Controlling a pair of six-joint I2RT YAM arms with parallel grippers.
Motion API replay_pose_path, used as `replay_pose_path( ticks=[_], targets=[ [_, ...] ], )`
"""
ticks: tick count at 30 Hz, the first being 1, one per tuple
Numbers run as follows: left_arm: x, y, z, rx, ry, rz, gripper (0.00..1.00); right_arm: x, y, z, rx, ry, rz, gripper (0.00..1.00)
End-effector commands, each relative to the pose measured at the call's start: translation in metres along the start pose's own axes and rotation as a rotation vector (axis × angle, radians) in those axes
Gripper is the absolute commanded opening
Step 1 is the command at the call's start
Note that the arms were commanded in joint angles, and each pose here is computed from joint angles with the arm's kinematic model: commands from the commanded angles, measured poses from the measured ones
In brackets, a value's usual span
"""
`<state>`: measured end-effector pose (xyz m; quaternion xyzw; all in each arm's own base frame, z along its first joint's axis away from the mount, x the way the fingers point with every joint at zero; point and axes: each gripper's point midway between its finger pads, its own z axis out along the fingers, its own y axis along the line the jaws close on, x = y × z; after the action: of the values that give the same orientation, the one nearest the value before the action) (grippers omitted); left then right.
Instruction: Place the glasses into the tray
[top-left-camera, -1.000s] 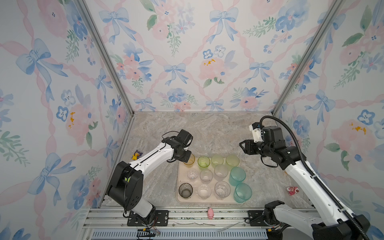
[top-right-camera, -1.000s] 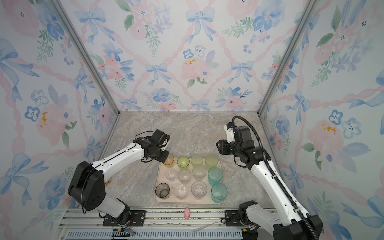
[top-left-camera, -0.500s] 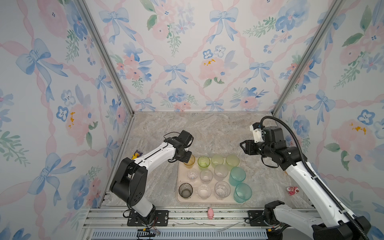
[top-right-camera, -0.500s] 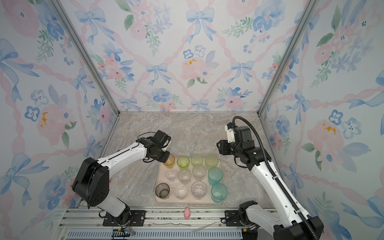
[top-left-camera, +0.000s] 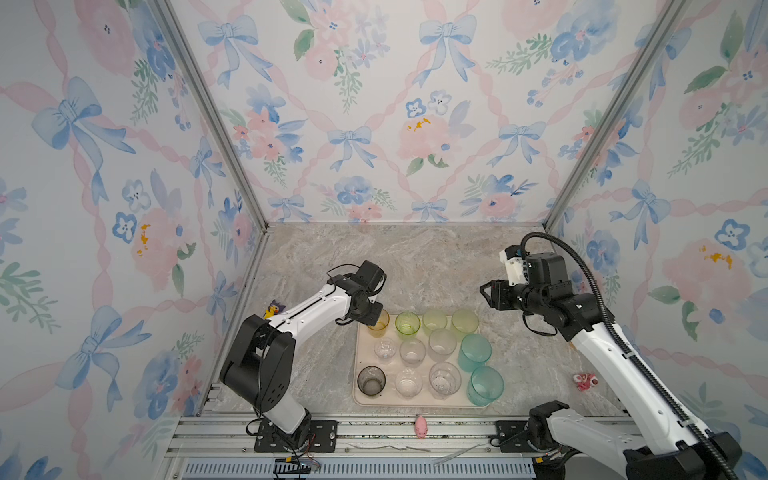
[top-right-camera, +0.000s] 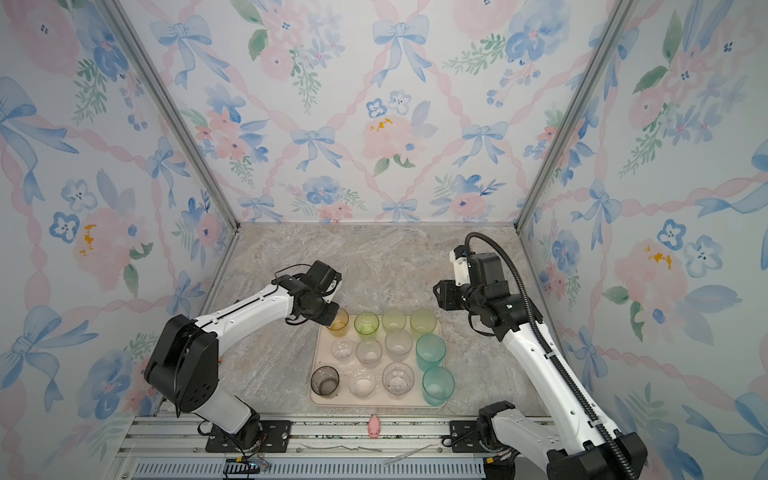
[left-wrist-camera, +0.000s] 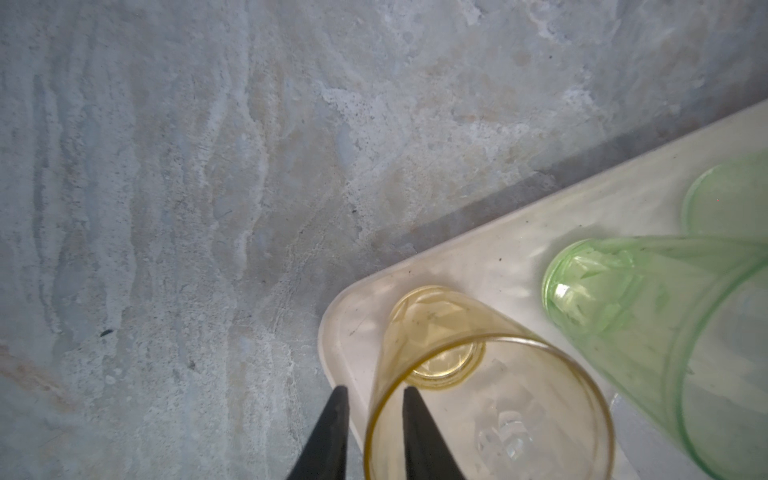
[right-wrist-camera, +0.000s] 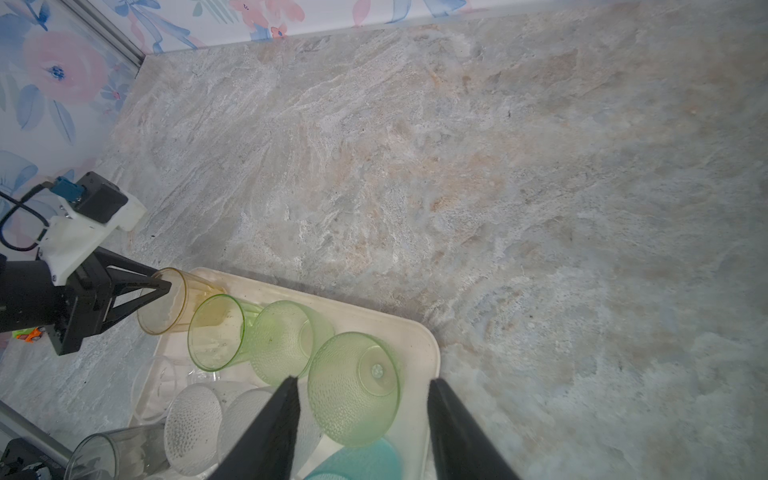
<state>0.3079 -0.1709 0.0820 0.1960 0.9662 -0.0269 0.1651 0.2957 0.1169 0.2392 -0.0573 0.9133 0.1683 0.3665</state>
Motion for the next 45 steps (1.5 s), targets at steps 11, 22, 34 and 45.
replay_pose_path(
  ticks=[11, 22, 34, 45],
  targets=[
    [-0.011, 0.014, -0.034, -0.015, -0.110, -0.029, 0.36, -0.001, -0.005, -0.004, 0.026, 0.002, 0.011, 0.53],
    [-0.050, 0.069, -0.105, 0.016, -0.499, -0.198, 0.42, -0.006, -0.011, -0.008, 0.060, -0.035, 0.017, 0.56],
    [-0.045, 0.154, -0.109, -0.212, -0.813, -0.399, 0.98, -0.001, -0.034, -0.007, 0.164, -0.050, 0.016, 0.60],
    [-0.007, 0.180, -0.101, -0.395, -0.927, -0.456, 0.98, 0.001, -0.056, -0.009, 0.216, -0.097, 0.075, 0.61]
  ],
)
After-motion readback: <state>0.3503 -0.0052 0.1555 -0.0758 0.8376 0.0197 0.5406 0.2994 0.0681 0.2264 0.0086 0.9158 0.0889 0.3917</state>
